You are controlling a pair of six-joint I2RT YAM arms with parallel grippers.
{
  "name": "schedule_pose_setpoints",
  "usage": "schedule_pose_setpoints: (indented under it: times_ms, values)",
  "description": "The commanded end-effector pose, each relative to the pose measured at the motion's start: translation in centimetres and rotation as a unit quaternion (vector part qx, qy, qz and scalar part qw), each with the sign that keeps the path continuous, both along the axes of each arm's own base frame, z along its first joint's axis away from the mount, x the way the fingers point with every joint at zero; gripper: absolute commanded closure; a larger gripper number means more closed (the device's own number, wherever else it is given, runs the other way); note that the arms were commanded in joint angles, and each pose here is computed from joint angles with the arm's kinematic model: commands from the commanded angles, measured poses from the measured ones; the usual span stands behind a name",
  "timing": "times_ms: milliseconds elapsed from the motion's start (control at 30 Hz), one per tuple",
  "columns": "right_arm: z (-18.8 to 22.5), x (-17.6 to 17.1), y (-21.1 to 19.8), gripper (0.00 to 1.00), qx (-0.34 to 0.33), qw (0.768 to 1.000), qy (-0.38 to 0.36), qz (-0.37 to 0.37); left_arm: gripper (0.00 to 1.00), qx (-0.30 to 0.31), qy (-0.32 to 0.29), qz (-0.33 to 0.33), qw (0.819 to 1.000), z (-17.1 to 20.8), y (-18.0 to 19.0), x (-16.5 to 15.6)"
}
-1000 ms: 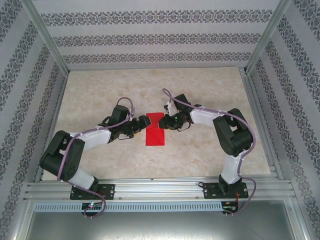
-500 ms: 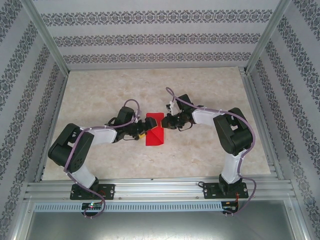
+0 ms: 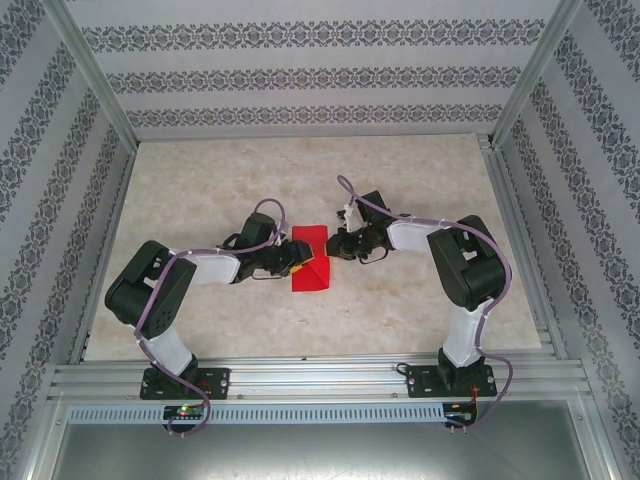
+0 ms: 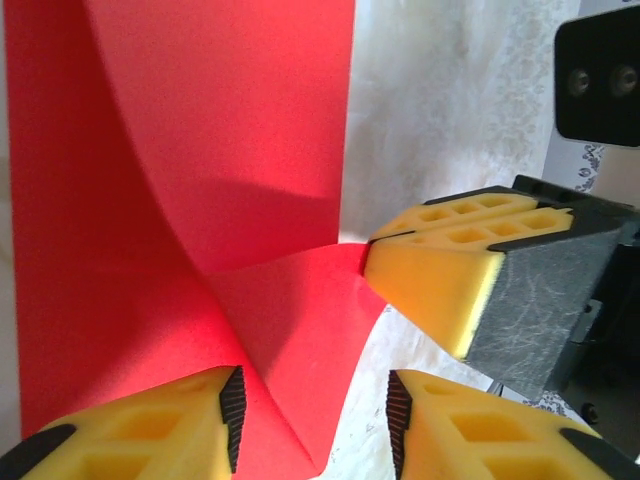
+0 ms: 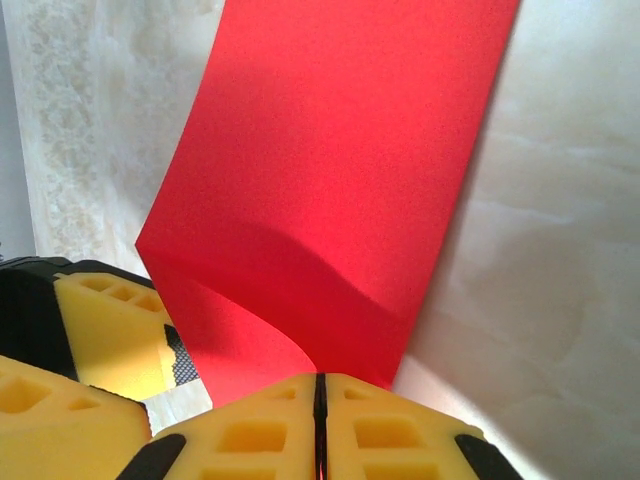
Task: Fold a paper plane with a square sheet of paper (pick it up from the middle)
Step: Turn over the paper at the center of the table.
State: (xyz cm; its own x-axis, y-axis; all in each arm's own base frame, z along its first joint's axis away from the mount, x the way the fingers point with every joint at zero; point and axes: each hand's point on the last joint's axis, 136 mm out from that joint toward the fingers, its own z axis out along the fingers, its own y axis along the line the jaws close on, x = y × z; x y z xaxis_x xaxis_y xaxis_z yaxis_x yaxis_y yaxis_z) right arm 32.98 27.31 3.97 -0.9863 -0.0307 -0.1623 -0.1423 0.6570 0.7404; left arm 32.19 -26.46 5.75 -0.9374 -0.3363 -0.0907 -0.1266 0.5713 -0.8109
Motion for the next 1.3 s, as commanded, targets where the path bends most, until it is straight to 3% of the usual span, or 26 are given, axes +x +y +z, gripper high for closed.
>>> schedule_pose_setpoints:
  times_ms: [0,400,633,800,900,1067,1200,1267]
  values:
    - [1.0,0.0,0.0,0.91,0.015,1.000,-0.005,0.000,0.58,-0.004,-0.027,-0.003,1.000,1.0,-0.8,1.1]
    - [1.2,-0.1,-0.3,0.87,0.012,1.000,-0.004,-0.006,0.74,0.003,-0.026,-0.012,1.000,0.1,-1.2,1.5]
    - [4.7,0.8,-3.0,0.61,-0.023,0.996,-0.040,-0.070,0.96,0.057,-0.041,-0.027,0.997,0.3,-0.3,1.7]
    - [8.6,1.1,-6.6,0.41,-0.064,0.985,-0.094,-0.131,0.97,0.149,-0.054,-0.042,0.986,2.3,1.9,1.4]
    - [11.1,1.0,-8.7,0.26,-0.083,0.974,-0.135,-0.162,0.98,0.236,-0.064,-0.054,0.968,4.6,4.1,0.9]
    - [13.8,0.3,-11.1,0.03,-0.106,0.958,-0.179,-0.198,0.96,0.392,-0.091,-0.070,0.913,9.3,8.3,0.4]
    - [14.4,0.0,-12.3,0.02,-0.117,0.950,-0.194,-0.214,0.96,0.508,-0.099,-0.081,0.852,11.1,11.0,0.6]
    - [14.1,-0.2,-12.9,0.02,-0.124,0.948,-0.191,-0.222,0.96,0.571,-0.094,-0.089,0.811,11.2,12.1,1.0]
